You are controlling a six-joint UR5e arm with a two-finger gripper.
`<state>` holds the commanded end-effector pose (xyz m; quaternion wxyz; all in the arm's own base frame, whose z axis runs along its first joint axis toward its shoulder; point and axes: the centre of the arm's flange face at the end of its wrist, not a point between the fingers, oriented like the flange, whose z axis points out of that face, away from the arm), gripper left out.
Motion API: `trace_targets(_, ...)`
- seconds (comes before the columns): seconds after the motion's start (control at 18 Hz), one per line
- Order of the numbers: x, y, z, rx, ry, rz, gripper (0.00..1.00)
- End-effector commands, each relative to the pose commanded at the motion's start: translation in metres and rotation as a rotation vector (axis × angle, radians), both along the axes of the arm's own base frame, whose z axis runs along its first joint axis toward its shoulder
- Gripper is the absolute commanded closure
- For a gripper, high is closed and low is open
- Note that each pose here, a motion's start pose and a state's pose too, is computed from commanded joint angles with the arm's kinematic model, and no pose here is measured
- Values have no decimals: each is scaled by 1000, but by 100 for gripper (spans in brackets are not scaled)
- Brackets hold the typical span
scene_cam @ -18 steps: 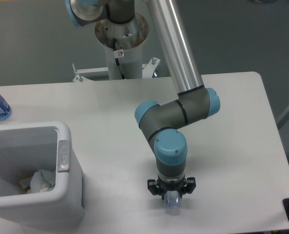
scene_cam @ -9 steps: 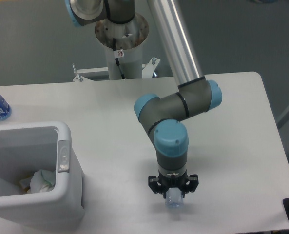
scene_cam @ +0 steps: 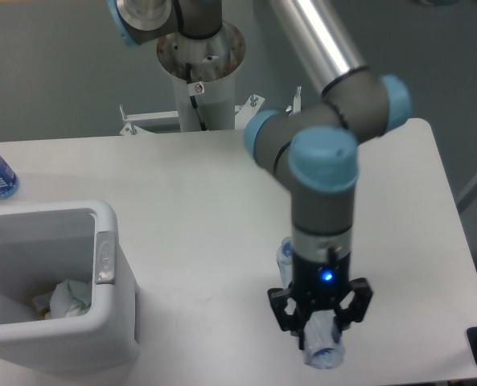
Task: Place the trash in the trash can
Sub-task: 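Lift the bottle and carry it over the trash bin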
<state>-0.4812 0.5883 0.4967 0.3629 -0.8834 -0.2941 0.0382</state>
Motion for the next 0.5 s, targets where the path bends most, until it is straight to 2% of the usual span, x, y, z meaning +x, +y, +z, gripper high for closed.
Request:
trace_targets(0.11,6,-3,28,69,-4,25,45)
trace_targets(0.28,21,-11,57,107,-3,50,45)
trace_targets(0.5,53,-7,88,185,-49,30,45)
